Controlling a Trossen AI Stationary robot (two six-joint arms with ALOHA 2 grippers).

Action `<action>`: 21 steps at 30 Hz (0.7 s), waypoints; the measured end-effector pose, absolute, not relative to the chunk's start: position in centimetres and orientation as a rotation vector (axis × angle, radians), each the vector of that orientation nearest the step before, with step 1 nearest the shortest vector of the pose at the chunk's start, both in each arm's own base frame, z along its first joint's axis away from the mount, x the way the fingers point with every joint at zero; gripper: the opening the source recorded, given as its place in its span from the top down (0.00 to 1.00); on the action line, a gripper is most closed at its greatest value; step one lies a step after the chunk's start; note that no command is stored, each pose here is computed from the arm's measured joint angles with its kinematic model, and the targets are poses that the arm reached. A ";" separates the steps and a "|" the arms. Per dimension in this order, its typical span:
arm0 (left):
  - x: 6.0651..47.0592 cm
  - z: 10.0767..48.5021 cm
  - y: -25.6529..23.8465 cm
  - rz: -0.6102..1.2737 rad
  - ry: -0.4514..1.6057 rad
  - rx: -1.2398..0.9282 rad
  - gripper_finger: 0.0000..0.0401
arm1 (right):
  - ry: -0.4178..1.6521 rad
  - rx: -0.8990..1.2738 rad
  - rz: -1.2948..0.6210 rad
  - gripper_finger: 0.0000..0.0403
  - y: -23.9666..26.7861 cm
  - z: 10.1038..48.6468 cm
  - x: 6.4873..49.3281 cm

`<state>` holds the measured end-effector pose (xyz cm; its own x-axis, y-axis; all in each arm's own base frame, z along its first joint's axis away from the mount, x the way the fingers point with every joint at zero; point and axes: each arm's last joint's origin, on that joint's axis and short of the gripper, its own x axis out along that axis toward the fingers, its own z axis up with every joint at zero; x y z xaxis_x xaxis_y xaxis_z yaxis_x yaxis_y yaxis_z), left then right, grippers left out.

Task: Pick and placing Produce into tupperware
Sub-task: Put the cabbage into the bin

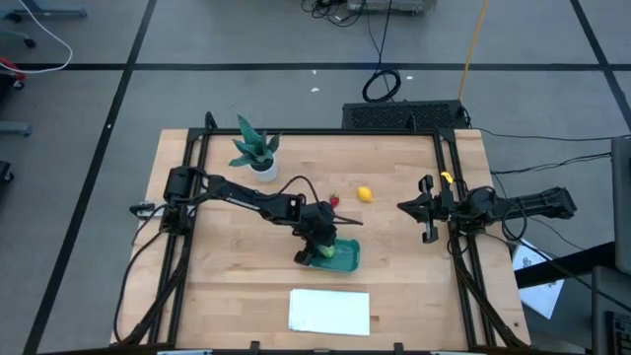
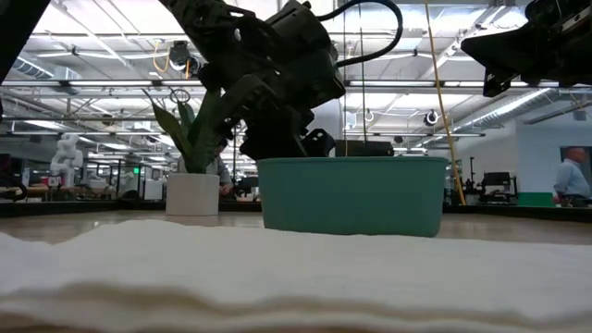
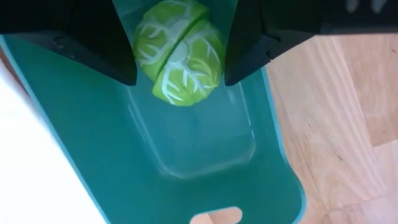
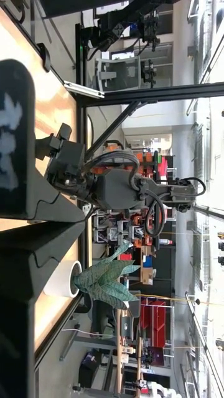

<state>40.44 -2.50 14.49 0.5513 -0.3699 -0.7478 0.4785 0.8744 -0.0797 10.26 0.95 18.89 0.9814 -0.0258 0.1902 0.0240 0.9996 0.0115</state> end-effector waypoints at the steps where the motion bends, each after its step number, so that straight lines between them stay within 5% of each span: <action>1: 40.4 14.5 -2.5 -0.504 0.850 0.140 0.37 | -0.192 0.009 -0.025 1.00 0.9 18.9 10.3; 21: 41.1 15.6 -2.4 -0.490 0.843 0.178 0.35 | -0.192 0.009 -0.025 1.00 0.9 18.9 10.3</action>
